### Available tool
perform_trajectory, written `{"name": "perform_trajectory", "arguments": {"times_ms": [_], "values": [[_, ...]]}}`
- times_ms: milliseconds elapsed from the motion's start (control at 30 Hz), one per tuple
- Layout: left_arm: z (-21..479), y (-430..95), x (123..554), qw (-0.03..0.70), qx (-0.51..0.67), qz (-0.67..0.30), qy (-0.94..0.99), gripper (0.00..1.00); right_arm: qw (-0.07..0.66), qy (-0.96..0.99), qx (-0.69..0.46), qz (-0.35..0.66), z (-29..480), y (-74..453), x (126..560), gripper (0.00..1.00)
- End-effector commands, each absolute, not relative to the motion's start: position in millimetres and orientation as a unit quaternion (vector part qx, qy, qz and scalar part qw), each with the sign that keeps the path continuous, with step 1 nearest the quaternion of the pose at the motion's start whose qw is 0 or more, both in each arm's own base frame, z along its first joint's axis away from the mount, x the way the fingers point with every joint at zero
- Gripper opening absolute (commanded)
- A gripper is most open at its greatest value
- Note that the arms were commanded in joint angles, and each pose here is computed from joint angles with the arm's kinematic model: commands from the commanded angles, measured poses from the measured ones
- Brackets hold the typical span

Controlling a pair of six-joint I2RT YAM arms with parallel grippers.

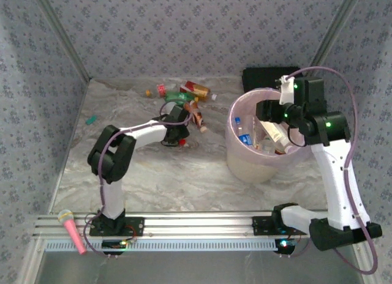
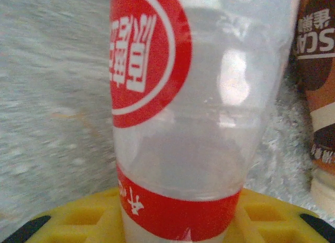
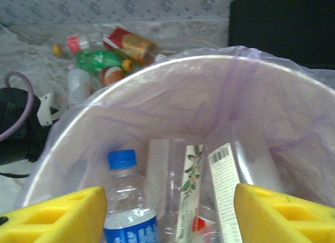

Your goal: Put the plastic bottles in the bin

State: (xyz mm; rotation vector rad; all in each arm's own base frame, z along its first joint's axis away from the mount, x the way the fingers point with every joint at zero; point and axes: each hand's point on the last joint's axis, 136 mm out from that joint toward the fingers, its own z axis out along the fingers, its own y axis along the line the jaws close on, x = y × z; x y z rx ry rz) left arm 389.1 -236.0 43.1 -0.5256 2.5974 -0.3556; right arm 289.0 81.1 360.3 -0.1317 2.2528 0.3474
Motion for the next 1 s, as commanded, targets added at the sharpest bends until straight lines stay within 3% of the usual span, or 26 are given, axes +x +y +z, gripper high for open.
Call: {"name": "perform_trajectory", "arguments": {"times_ms": [0, 167, 333, 467, 700, 967], "values": [[91, -221, 391, 0.289, -0.164, -0.124, 0.935, 0.39, 0.433, 0.876, -0.055, 0.205, 378, 98, 279, 0.67], [129, -212, 377, 0.318, -0.131, -0.138, 0.929, 0.3, 0.443, 0.848, -0.077, 0.282, 397, 124, 272, 0.67], [165, -217, 362, 0.341, -0.09, -0.197, 0.915, 0.28, 0.442, 0.826, -0.109, 0.334, 412, 151, 271, 0.67], [193, -230, 348, 0.357, -0.046, -0.265, 0.894, 0.27, 0.434, 0.823, -0.137, 0.34, 415, 177, 277, 0.66], [241, -256, 326, 0.403, 0.036, -0.391, 0.827, 0.15, 0.447, 0.812, -0.156, 0.341, 425, 216, 295, 0.67], [276, -282, 305, 0.405, 0.102, -0.485, 0.769, 0.11, 0.397, 0.815, -0.213, 0.364, 408, 285, 316, 0.83]]}}
